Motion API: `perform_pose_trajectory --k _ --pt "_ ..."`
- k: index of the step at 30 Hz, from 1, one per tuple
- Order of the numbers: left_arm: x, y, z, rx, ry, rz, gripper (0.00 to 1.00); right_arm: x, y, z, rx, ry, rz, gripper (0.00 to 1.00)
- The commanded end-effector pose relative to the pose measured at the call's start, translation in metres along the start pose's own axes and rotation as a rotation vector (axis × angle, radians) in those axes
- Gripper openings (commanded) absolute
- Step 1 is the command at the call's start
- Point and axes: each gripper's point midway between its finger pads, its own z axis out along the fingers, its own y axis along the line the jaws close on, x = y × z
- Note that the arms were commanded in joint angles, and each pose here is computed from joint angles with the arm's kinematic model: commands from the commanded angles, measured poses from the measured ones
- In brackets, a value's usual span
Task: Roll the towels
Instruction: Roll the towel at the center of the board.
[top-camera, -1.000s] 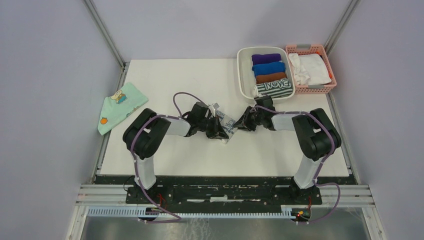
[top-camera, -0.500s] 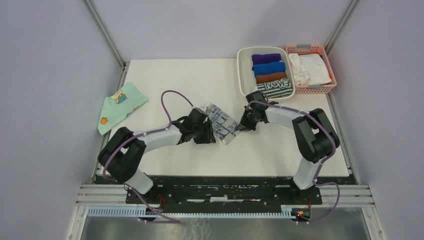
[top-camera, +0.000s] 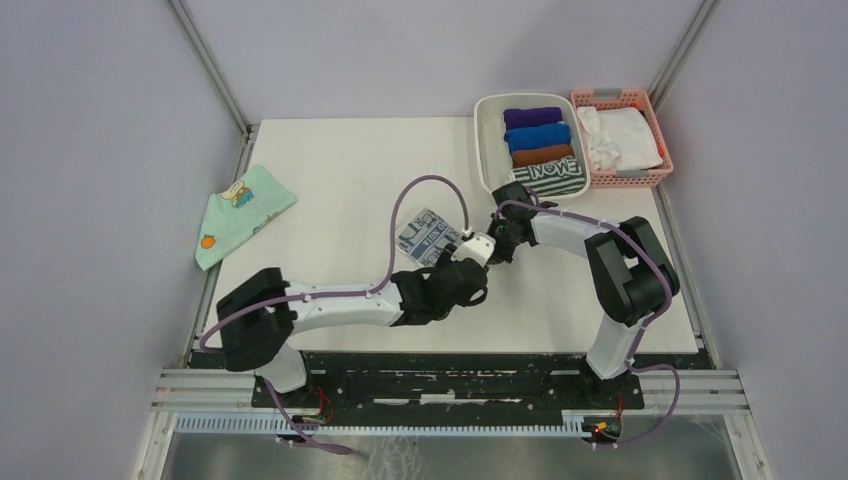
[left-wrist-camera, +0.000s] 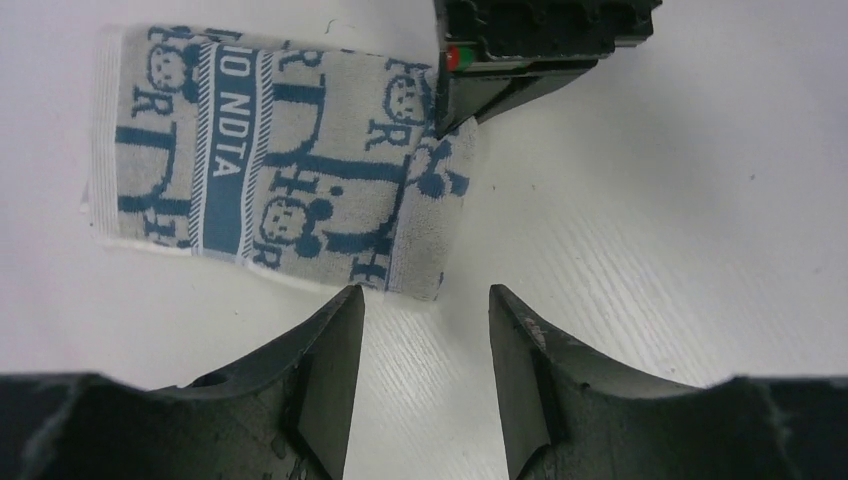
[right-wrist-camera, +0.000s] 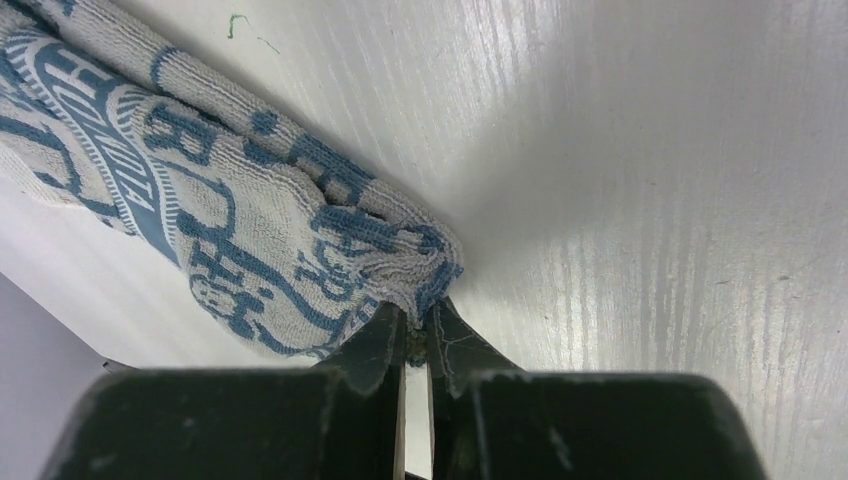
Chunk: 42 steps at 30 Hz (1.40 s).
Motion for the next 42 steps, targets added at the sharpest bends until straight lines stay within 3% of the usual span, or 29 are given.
perform_pose_trajectory --k 1,14,31,42 --pt "-0.014 -0.007 0.018 -0.079 -0.068 0.206 0.57 0.006 -0.011 0.001 0.050 0.032 0.024 0.11" --pt "0.010 -0.025 0.048 -0.118 -0.021 0.415 0.58 0.011 -0.013 0.006 0.045 0.060 0.032 0.12" --pt "0.043 -0.020 0.072 -0.201 0.105 0.512 0.61 0.015 -0.014 0.010 0.030 0.083 0.041 0.12" --pt "0.067 -0.002 0.075 -0.213 0.185 0.480 0.62 0.015 -0.015 0.009 0.030 0.084 0.044 0.12"
